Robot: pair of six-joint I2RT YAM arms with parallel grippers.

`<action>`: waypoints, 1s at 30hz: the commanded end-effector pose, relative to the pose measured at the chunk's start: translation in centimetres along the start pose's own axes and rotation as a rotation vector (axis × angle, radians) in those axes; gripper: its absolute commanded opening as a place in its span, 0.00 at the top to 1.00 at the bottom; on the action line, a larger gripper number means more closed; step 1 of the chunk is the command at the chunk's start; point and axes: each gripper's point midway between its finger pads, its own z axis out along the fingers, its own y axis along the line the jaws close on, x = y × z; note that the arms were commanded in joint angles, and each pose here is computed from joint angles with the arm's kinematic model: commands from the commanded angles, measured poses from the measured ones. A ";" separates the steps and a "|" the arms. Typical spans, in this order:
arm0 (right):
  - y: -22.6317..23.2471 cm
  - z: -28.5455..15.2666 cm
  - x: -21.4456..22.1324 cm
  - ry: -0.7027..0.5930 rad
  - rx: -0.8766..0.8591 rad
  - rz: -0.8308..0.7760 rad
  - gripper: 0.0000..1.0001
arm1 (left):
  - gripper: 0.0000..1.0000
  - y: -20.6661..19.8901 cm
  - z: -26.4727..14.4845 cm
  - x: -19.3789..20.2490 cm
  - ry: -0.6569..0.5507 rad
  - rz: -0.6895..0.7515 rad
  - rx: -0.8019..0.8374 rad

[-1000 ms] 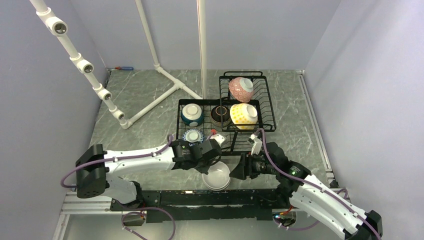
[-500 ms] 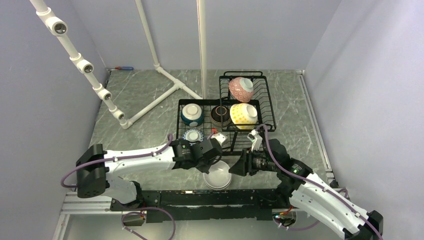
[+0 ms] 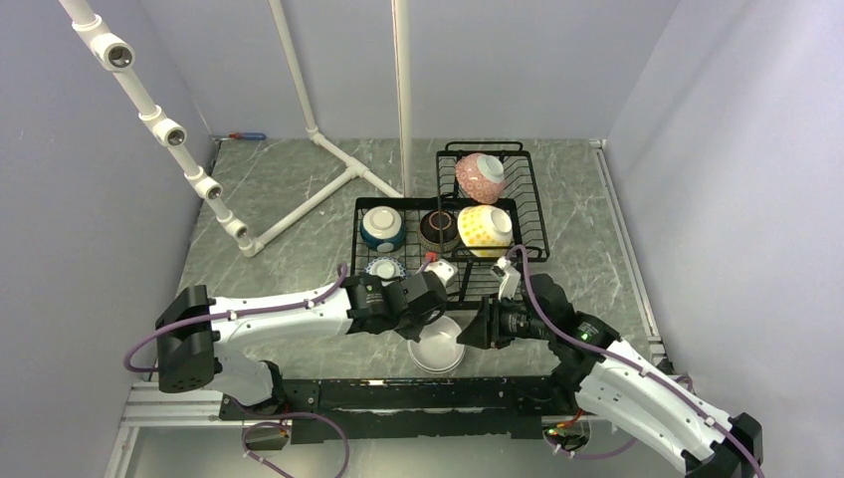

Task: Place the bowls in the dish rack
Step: Pick up the bowl from the center of the board.

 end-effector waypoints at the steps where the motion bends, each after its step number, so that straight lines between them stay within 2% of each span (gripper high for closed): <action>1: 0.7 0.1 -2.2 -0.068 0.011 0.001 0.66 | 0.97 -2.1 -1.2 -4.1 -0.119 -0.038 0.066; 9: -1.0 0.3 -2.3 -0.041 0.121 0.022 0.78 | 0.97 -2.8 -1.3 -4.8 -0.129 -0.045 0.089; 15: -1.6 0.3 -2.3 -0.040 0.158 0.025 1.00 | 0.97 -3.0 -1.3 -4.6 -0.123 -0.051 0.103; 20: -1.4 0.1 -2.4 -0.042 0.154 0.017 1.00 | 0.96 -2.7 -1.3 -4.0 -0.107 -0.053 0.097; 21: -1.3 0.1 -2.5 -0.044 0.152 0.015 1.00 | 0.91 -2.7 -1.4 -3.8 -0.104 -0.053 0.098; 26: -1.2 0.0 -2.4 -0.039 0.144 0.004 1.00 | 0.52 -2.8 -1.1 -2.6 -0.083 -0.056 0.125; 30: -1.3 0.2 -2.1 -0.022 0.144 -0.007 1.00 | 0.37 -3.1 -0.8 -2.3 -0.076 -0.046 0.145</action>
